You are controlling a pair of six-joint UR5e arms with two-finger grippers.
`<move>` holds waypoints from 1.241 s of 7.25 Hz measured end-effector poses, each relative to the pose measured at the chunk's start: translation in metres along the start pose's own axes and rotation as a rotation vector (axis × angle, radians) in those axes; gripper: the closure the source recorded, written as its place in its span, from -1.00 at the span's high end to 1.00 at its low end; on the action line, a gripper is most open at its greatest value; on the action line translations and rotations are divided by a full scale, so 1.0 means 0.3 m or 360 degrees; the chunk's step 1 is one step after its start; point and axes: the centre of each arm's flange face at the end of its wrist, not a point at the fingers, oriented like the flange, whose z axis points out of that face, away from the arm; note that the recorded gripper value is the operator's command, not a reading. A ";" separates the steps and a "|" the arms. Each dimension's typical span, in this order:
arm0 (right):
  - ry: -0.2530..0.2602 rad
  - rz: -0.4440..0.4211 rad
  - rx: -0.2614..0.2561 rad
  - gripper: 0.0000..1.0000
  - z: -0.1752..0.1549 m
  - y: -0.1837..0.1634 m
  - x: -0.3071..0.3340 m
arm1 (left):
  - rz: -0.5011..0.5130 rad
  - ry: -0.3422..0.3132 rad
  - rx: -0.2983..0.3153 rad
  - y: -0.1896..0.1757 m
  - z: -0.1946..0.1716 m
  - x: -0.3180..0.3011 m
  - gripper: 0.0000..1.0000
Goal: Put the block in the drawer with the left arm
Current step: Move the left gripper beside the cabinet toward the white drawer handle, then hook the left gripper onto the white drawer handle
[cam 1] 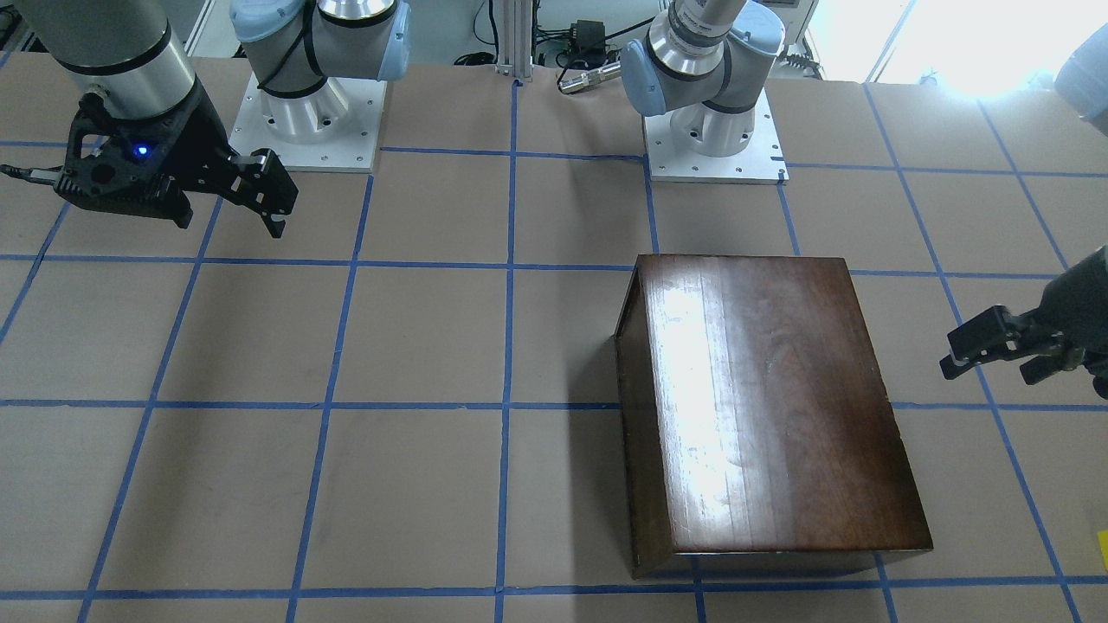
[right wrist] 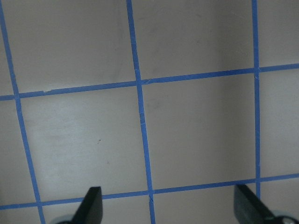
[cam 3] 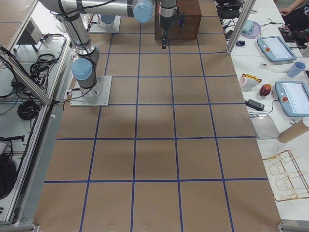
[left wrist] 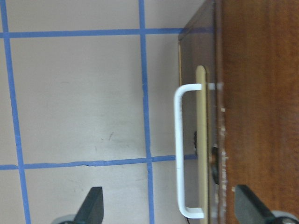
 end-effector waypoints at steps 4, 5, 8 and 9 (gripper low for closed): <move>-0.0002 0.0000 0.0000 1.00 0.000 0.000 0.000 | -0.0026 0.0200 0.0002 -0.010 0.124 -0.151 1.00; -0.0002 0.0000 0.0000 1.00 0.000 0.000 0.000 | -0.0040 0.0256 -0.0001 -0.019 0.160 -0.164 1.00; -0.0002 0.0000 0.0000 1.00 0.000 0.000 0.000 | 0.0007 0.0398 -0.0069 -0.005 0.299 -0.179 1.00; -0.0002 0.0000 0.0000 1.00 0.000 0.000 0.000 | 0.0030 0.0452 -0.0073 0.003 0.337 -0.172 1.00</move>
